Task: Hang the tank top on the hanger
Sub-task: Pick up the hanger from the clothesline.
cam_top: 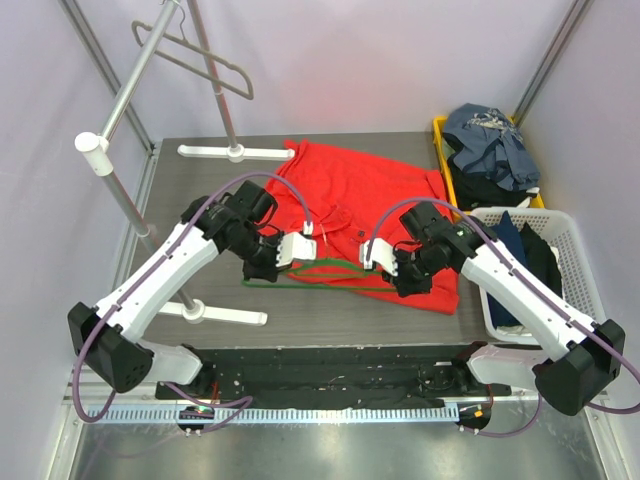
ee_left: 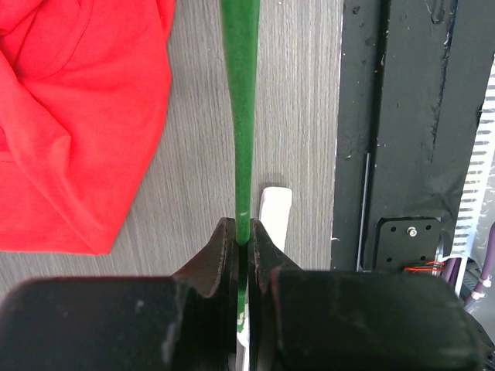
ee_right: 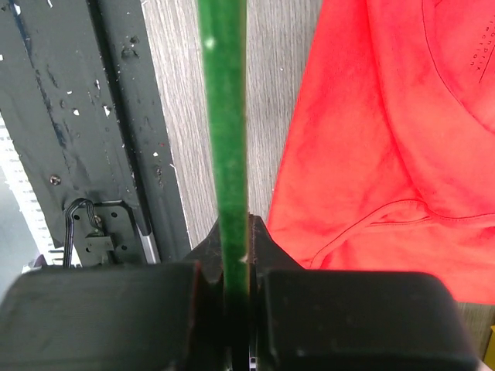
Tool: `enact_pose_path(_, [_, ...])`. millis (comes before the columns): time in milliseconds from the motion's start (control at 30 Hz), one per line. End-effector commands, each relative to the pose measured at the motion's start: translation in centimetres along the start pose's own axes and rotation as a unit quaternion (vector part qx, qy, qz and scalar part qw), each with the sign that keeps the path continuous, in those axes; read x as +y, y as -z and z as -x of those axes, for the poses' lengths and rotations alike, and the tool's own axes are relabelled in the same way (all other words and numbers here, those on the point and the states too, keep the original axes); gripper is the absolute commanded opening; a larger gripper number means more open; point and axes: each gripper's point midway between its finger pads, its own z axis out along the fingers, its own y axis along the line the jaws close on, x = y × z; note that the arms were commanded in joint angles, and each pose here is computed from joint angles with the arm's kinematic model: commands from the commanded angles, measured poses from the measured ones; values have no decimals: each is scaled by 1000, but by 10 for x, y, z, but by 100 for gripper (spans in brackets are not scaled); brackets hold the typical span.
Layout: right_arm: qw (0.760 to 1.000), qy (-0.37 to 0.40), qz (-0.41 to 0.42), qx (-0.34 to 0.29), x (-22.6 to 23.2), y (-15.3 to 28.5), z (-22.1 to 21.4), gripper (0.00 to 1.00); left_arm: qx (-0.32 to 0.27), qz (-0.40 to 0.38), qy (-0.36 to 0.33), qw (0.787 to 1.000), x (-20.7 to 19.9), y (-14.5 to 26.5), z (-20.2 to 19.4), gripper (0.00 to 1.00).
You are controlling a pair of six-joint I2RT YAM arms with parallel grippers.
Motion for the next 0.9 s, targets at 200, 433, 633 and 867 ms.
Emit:
enact_pose_path(200, [999, -3, -31, -17, 2, 12, -1, 1, -32, 58, 0, 998, 21, 10, 21, 57])
enact_pose_path(433, [994, -60, -90, -17, -7, 18, -17, 1, -86, 142, 0, 986, 39, 33, 43, 100])
enact_pose_path(633, [973, -138, -181, -44, -27, 37, -35, 1, -111, 229, 25, 967, 73, 48, 56, 100])
enact_pose_path(867, [926, -222, -304, -40, -44, 63, -73, 1, -79, 283, 74, 953, 119, 22, 42, 100])
